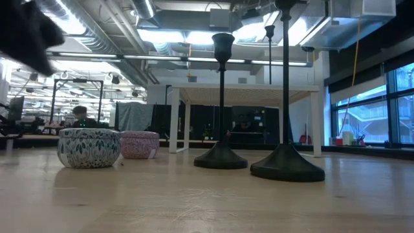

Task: Pick & Place candle stick holders
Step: Put the blue scented candle on the shelf

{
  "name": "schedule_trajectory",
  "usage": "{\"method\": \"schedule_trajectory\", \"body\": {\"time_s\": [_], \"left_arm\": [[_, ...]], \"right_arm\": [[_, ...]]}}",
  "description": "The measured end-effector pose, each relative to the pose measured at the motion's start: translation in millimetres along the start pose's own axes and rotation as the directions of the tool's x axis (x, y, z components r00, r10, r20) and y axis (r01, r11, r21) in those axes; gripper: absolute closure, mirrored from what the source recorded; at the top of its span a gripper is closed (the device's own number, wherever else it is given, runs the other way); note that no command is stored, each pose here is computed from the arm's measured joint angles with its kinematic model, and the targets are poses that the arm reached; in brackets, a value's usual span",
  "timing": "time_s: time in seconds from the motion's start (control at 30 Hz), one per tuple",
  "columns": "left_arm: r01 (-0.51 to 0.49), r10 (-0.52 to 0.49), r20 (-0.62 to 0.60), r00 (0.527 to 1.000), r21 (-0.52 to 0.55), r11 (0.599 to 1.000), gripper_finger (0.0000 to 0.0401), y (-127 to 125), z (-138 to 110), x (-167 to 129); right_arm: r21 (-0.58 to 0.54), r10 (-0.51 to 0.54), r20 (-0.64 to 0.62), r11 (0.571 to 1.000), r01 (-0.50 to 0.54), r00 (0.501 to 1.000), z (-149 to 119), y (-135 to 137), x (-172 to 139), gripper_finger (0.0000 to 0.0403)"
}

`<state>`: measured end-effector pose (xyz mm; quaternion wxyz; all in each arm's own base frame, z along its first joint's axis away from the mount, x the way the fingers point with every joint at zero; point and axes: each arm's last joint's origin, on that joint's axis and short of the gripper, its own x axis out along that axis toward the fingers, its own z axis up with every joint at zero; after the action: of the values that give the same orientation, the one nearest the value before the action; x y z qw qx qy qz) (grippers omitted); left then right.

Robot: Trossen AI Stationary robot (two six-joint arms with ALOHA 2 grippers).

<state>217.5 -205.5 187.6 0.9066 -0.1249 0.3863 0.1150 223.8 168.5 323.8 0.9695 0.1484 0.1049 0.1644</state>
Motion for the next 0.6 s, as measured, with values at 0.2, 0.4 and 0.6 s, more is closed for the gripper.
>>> {"method": "schedule_trajectory", "body": {"time_s": [0.2, 0.4, 0.6], "left_arm": [[-0.071, 0.071, -0.006, 0.997, 0.051, 0.996, 0.0397, 2.3, -7.8, 9.2], [-0.106, 0.106, 0.013, 0.994, 0.051, 0.993, 0.0391, 5.0, -8.0, 9.0], [-0.116, 0.116, -0.007, 0.993, -0.008, 0.993, 0.0328, 8.1, -5.2, 11.9]], "right_arm": [[0.011, -0.004, -0.001, 1.000, 0.004, 1.000, -2.1, 0.2, 3.0, 0.0210], [0.013, -0.004, -0.003, 1.000, 0.004, 1.000, -2.3, 0.1, 3.1, 0.0210], [0.005, -0.005, -0.005, 1.000, 0.005, 1.000, -2.4, 0.0, 3.1, 0.0210]]}}
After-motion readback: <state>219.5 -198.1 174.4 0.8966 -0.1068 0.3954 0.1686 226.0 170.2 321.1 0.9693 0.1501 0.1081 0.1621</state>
